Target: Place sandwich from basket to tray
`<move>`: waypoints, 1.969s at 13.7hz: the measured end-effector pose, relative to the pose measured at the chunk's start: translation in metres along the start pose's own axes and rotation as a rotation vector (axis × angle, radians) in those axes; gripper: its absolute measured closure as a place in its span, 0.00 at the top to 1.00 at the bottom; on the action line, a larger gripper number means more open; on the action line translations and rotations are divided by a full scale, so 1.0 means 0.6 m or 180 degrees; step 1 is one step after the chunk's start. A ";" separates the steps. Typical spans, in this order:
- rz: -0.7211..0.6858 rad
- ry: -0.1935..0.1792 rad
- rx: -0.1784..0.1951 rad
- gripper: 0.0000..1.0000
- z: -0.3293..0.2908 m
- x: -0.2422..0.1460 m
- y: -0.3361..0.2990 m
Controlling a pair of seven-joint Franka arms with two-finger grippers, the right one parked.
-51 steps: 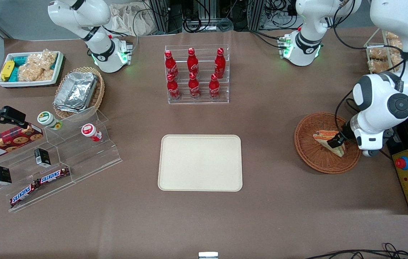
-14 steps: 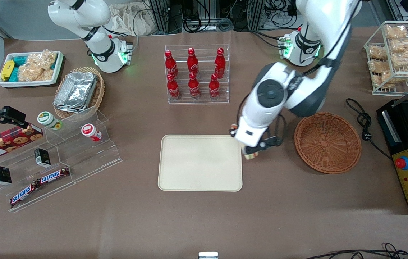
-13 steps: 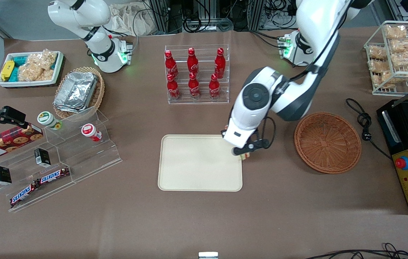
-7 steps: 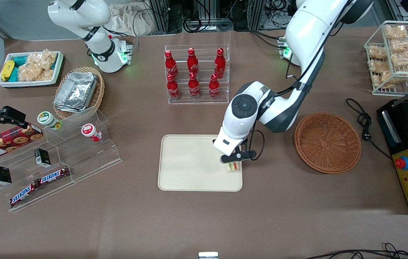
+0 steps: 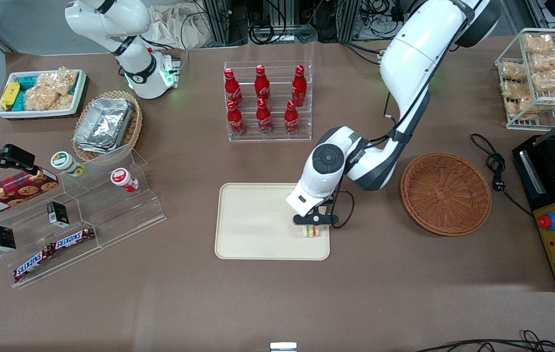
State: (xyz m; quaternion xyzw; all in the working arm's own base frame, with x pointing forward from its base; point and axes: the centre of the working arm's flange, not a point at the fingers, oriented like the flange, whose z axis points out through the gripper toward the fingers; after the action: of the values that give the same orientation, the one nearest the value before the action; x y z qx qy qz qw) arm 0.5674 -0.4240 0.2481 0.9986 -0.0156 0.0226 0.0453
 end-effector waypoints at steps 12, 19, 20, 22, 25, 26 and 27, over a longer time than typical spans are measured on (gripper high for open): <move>-0.0095 0.0239 -0.0076 0.85 -0.064 0.018 -0.025; -0.0443 0.0038 0.0257 1.00 -0.381 0.061 -0.180; -0.0456 -0.0031 0.0284 1.00 -0.412 0.062 -0.209; -0.0444 -0.0180 0.0319 1.00 -0.471 0.058 -0.273; -0.0379 -0.0359 0.0358 1.00 -0.565 0.027 -0.362; -0.0352 -0.0392 0.0361 1.00 -0.596 0.013 -0.387; -0.0349 -0.0399 0.0348 1.00 -0.626 0.000 -0.410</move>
State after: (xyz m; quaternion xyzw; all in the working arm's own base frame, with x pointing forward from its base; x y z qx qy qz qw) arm 0.5589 -0.1446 0.5996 0.9984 0.0375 -0.0416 -0.0092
